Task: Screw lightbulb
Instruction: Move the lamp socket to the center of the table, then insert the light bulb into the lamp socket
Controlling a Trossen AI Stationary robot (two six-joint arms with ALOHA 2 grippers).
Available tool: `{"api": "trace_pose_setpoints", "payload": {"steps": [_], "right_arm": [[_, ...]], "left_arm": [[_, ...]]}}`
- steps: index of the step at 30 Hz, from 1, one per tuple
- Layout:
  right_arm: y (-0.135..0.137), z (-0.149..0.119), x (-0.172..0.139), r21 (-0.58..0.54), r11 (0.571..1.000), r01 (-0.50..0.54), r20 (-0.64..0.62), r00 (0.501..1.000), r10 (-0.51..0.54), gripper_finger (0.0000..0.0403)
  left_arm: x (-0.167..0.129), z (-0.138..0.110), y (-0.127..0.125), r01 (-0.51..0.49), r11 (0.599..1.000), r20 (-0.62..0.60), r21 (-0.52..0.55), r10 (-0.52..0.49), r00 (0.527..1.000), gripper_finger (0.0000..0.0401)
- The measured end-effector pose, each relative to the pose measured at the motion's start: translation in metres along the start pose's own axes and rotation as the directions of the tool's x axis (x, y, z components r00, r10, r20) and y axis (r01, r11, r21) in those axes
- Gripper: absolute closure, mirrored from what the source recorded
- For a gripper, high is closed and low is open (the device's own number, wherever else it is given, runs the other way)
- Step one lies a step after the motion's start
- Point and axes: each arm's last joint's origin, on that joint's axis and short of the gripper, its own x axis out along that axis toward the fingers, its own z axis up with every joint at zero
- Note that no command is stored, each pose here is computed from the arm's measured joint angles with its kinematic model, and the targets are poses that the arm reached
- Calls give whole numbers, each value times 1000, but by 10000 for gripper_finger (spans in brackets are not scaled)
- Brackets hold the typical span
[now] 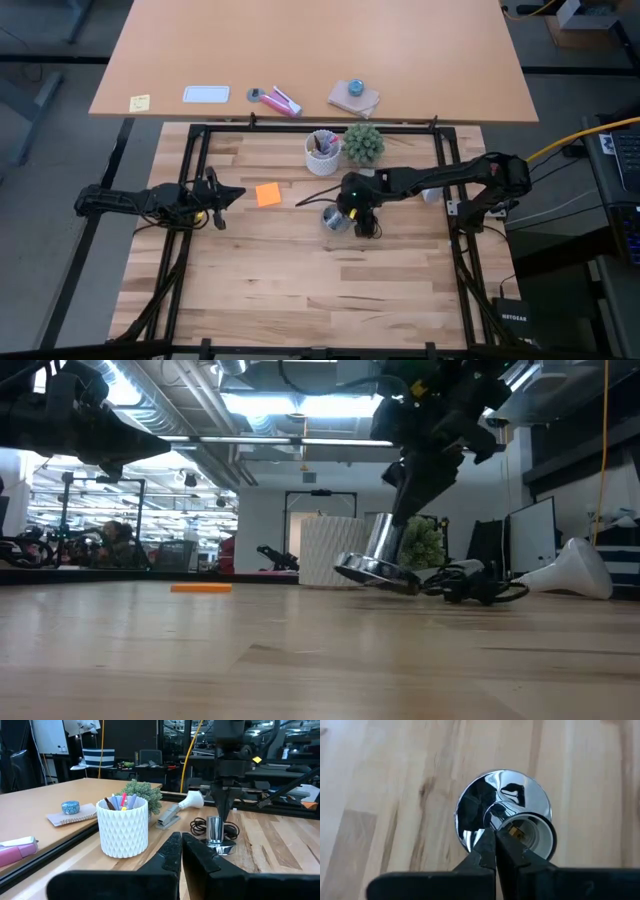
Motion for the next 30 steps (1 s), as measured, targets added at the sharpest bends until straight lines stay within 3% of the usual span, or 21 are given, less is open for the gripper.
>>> {"api": "trace_pose_setpoints", "payload": {"steps": [13,18,24,30], "right_arm": [[-2,7,0,-6,1000,18,69,997,-17,332],[-5,10,-5,2,995,97,34,995,-97,326],[-6,30,-39,15,988,152,-93,984,-150,326],[-4,50,-89,123,968,218,-202,961,-190,327]], "left_arm": [[0,0,0,0,1000,0,0,0,1000,396],[0,0,0,0,1000,0,0,0,1000,396],[0,0,0,0,1000,0,0,0,1000,396],[0,0,0,0,1000,0,24,0,1000,396]]}}
